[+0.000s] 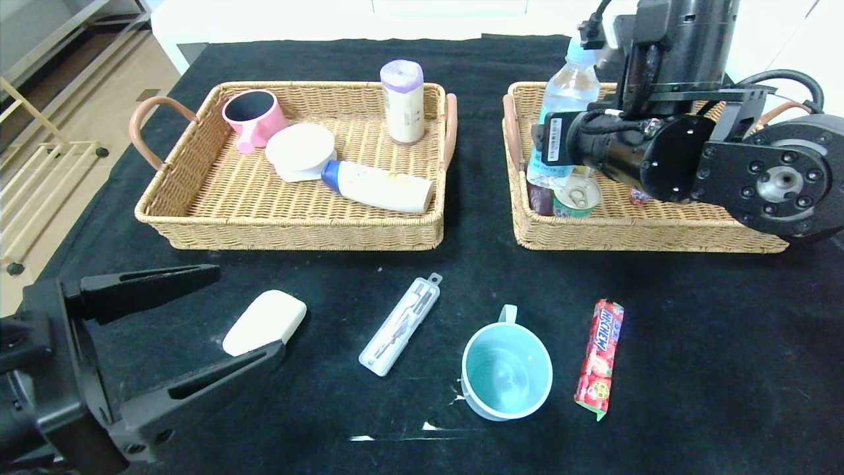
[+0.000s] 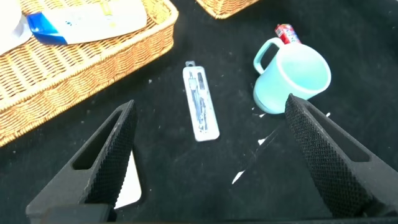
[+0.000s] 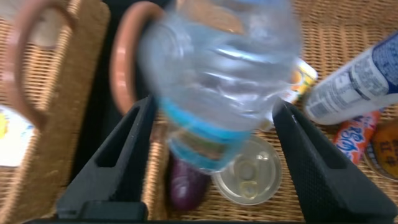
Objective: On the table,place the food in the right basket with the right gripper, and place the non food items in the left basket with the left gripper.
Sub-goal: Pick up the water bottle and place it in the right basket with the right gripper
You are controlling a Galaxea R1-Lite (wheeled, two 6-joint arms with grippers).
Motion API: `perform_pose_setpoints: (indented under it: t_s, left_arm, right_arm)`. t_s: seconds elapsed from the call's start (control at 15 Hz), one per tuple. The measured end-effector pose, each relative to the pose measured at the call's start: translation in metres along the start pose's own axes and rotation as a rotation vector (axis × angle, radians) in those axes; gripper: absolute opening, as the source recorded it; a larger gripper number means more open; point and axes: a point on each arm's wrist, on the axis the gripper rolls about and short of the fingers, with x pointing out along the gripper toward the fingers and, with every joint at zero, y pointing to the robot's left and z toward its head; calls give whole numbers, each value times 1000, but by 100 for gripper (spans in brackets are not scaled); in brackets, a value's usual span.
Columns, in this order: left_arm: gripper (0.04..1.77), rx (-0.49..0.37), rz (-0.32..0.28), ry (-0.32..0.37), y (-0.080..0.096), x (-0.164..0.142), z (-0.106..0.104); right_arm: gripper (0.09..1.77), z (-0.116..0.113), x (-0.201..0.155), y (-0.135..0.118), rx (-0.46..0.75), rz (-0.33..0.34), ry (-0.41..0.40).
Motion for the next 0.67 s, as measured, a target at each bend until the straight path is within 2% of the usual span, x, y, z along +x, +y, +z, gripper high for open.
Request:
perform_pose_setpoints:
  t_s: [0.4,0.67]
  left_arm:
    - [172,-2,-1,9,0,2,-1]
    - [172,-2,-1,10,0,2,-1]
  right_arm:
    - [157,8,-11,-2,11,8,-15]
    - [162,5,-24,-6,-1,17,5]
